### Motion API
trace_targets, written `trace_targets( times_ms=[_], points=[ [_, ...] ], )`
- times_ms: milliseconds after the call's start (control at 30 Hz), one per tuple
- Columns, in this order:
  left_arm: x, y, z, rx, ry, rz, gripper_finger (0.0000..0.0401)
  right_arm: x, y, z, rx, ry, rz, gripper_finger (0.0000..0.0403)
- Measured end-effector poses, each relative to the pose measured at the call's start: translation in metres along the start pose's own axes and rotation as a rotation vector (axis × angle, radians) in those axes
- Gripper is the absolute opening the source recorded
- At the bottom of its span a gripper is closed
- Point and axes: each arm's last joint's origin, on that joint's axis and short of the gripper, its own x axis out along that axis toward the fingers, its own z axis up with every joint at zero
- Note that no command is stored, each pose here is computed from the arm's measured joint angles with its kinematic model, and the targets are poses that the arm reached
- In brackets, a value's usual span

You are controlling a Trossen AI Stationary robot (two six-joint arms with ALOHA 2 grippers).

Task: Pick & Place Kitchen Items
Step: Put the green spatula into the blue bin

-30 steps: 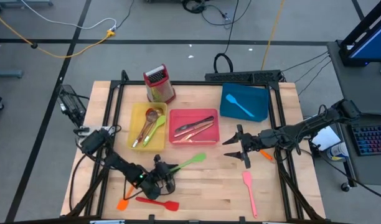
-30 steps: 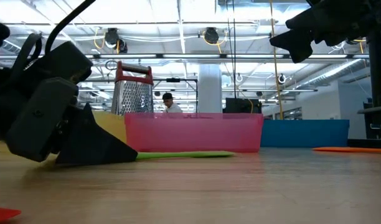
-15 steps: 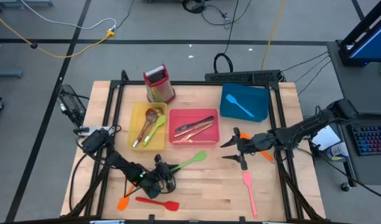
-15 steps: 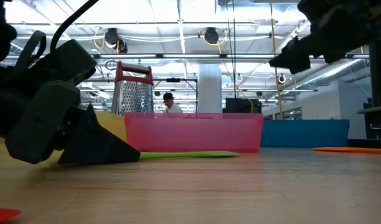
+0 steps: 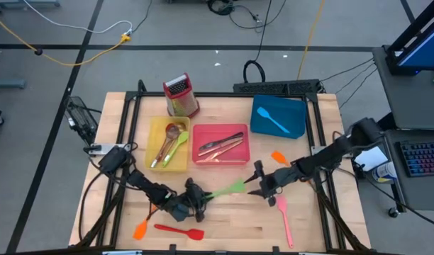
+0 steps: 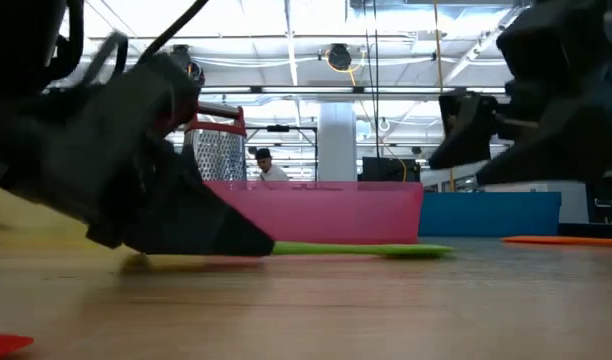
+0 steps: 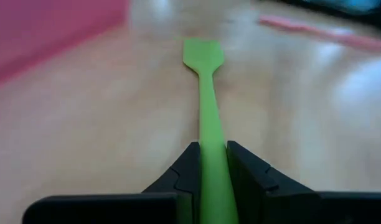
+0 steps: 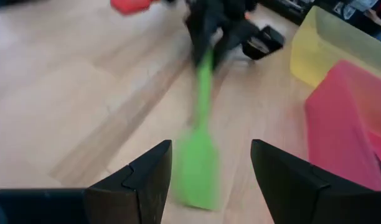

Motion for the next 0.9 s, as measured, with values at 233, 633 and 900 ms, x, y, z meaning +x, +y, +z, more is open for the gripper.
trace_targets(
  times_ms=[233, 633, 900],
  points=[
    [0.014, 0.002, 0.017, -0.051, 0.008, -0.103, 0.0056, 0.013, 0.007, -0.019, -0.078, 0.088, 0.001, 0.0212],
    [0.026, 0.012, 0.026, -0.058, 0.033, -0.120, 0.0056, 0.017, 0.016, -0.017, -0.081, 0.012, 0.012, 0.0212],
    [0.027, 0.013, 0.027, -0.078, 0.030, -0.111, 0.0056, 0.016, 0.021, -0.018, -0.095, 0.032, 0.059, 0.0212]
  ],
)
